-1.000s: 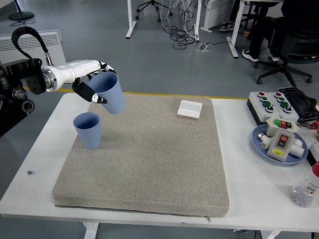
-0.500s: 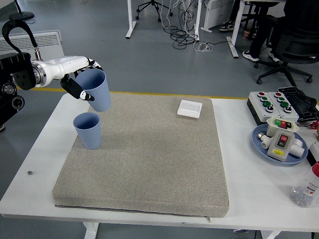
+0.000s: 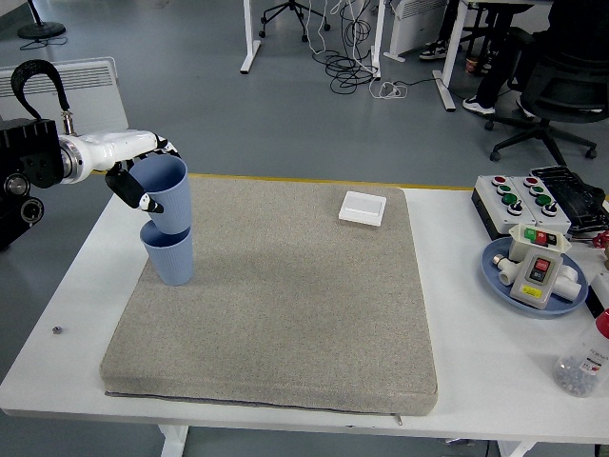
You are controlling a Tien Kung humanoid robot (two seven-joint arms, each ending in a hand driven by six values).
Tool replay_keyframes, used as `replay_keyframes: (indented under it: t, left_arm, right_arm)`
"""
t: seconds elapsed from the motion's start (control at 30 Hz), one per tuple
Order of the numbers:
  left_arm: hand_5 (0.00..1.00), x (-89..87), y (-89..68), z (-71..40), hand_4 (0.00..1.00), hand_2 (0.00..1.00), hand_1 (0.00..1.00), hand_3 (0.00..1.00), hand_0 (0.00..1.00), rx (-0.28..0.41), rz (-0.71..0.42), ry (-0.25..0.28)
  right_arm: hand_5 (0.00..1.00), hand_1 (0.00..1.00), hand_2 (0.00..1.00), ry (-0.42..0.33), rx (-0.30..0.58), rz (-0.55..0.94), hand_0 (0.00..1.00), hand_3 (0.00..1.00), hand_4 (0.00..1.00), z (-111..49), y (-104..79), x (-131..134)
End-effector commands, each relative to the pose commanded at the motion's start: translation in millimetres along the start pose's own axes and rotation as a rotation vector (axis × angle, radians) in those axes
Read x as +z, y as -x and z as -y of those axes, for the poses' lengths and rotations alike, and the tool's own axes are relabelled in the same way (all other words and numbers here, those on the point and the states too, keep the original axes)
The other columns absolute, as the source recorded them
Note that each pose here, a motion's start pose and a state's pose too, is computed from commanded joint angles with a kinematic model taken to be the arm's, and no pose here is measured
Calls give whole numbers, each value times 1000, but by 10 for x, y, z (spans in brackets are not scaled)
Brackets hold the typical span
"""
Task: Push cup pick cup insert cup
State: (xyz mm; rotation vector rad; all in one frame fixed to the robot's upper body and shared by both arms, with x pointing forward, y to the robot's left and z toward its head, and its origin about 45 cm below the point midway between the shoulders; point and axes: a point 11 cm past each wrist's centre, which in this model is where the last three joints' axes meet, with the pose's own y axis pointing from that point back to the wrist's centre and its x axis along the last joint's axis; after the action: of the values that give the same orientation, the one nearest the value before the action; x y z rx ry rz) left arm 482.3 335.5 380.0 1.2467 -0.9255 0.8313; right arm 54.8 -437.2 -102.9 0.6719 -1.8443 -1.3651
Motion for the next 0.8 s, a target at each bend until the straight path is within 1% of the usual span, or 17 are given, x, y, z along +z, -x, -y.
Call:
replay_keyframes:
  t: [0.07, 0.17, 0.23, 0.37, 0.47, 0.63, 0.67, 0.8]
  left_arm:
    - [45, -47, 18, 12, 594, 534, 561, 509, 534, -4, -5, -13]
    - [45, -57, 21, 14, 594, 534, 561, 509, 534, -5, -6, -16]
    - [38, -97, 49, 16, 587, 534, 564, 509, 536, -13, -9, -26]
    - [38, -101, 56, 18, 587, 534, 564, 509, 536, -15, -10, -28]
    - [24, -91, 104, 43, 575, 535, 568, 507, 538, -30, -7, -27]
    - [24, -112, 126, 64, 575, 535, 568, 507, 538, -35, -9, -31]
    - [18, -132, 132, 80, 599, 598, 607, 518, 559, -36, -14, -34]
    - [18, -154, 141, 106, 599, 598, 607, 518, 559, -36, -20, -33]
  right_arm:
    - [578, 610, 583, 0, 0, -1, 749, 585, 117, 0, 2, -2]
    - [578, 610, 583, -1, 0, -1, 749, 585, 117, -1, 3, -3]
    - [577, 610, 583, -1, -1, 1, 749, 585, 117, -1, 4, -3]
    - [577, 610, 583, -1, -1, 1, 749, 585, 117, -1, 5, -3]
    - [576, 610, 583, -2, -1, -1, 749, 585, 117, -2, 7, -12]
    - [576, 610, 583, -2, -2, 0, 749, 585, 117, -2, 9, -13]
    - [576, 610, 583, -3, -2, 0, 749, 585, 117, -2, 10, -14]
    - [576, 610, 583, -3, -2, -1, 749, 585, 117, -3, 12, -18]
